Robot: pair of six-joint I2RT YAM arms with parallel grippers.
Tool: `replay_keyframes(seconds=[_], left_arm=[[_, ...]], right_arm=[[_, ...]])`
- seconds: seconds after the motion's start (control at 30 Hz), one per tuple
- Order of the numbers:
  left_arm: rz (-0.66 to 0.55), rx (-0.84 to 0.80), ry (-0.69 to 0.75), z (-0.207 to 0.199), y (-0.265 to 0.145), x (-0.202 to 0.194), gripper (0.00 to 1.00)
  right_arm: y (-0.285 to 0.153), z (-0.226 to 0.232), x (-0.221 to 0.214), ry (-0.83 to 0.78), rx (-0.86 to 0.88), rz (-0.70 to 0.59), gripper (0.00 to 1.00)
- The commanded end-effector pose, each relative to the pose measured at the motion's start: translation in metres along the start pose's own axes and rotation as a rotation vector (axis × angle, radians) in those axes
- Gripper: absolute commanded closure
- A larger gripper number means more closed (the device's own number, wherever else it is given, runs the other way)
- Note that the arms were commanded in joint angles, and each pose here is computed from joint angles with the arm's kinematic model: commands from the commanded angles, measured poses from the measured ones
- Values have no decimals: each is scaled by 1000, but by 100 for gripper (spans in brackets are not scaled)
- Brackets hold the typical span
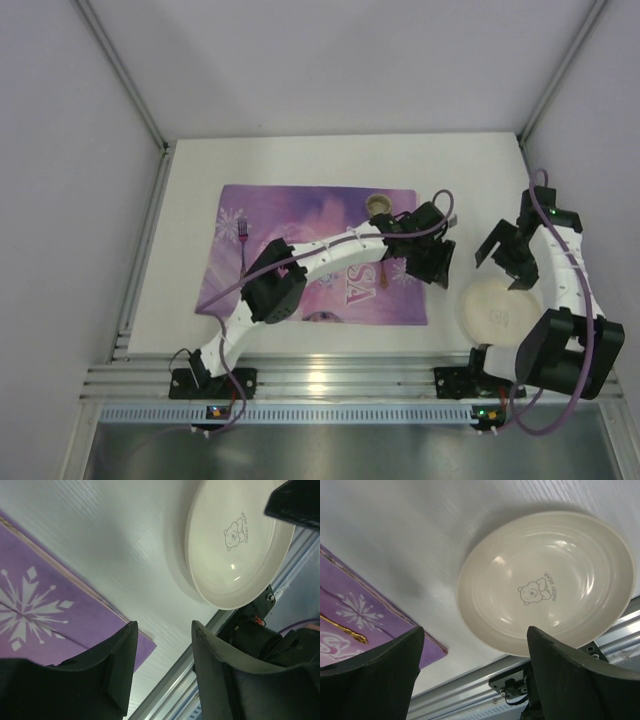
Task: Set the dinner table for one person
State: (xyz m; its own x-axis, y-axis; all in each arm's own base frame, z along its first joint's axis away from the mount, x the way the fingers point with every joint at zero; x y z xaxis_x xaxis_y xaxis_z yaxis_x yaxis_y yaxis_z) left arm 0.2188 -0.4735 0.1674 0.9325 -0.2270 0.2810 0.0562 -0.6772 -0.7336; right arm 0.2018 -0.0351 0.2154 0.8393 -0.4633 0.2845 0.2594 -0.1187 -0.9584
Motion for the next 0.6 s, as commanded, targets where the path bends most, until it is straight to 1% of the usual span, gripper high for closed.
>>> replay_keyframes(seconds=[0.0, 0.03, 0.13, 0.2, 0.23, 0.27, 0.33, 0.37, 0.5, 0.57], left_arm=[[-98, -84, 25, -19, -37, 16, 48], [-122, -61, 27, -15, -39, 16, 48], [-120, -12, 14, 2, -47, 3, 47], [-146, -12, 12, 1, -59, 1, 47], [-140, 4, 3, 7, -59, -4, 48], [-161, -1, 5, 5, -68, -5, 47], [-168, 16, 1, 9, -74, -10, 48], [-188, 19, 3, 7, -83, -10, 47], [-212, 52, 9, 10, -98, -14, 47], [-217, 65, 8, 12, -105, -16, 47]], right_arm=[[8, -3, -10, 15, 23, 15, 16], [16, -3, -12, 12, 24, 48, 16], [39, -2, -15, 3, 17, 111, 18], [53, 0, -14, 1, 18, 116, 20], [62, 0, -12, 2, 13, 128, 20], [67, 1, -10, 2, 14, 130, 21], [77, 3, -3, 5, 9, 144, 23], [80, 4, 0, 7, 11, 142, 25], [93, 11, 14, 12, 15, 130, 29], [100, 14, 21, -2, -7, 132, 34]])
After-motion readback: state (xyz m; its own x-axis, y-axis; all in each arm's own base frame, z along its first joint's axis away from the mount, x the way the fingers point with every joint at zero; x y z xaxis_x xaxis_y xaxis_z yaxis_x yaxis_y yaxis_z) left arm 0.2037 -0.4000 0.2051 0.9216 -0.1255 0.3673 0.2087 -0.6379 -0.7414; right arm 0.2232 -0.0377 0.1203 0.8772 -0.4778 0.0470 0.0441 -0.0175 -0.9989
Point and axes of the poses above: each gripper's point midway between its finger pads, its own y axis out along the fingers, its own z axis along the line the jaws close on, x = y × z, the point moved 9 cm from there along -y, back along the fingers, and after that the axes turned 11 degrees about -y, right-handed, at the moved point
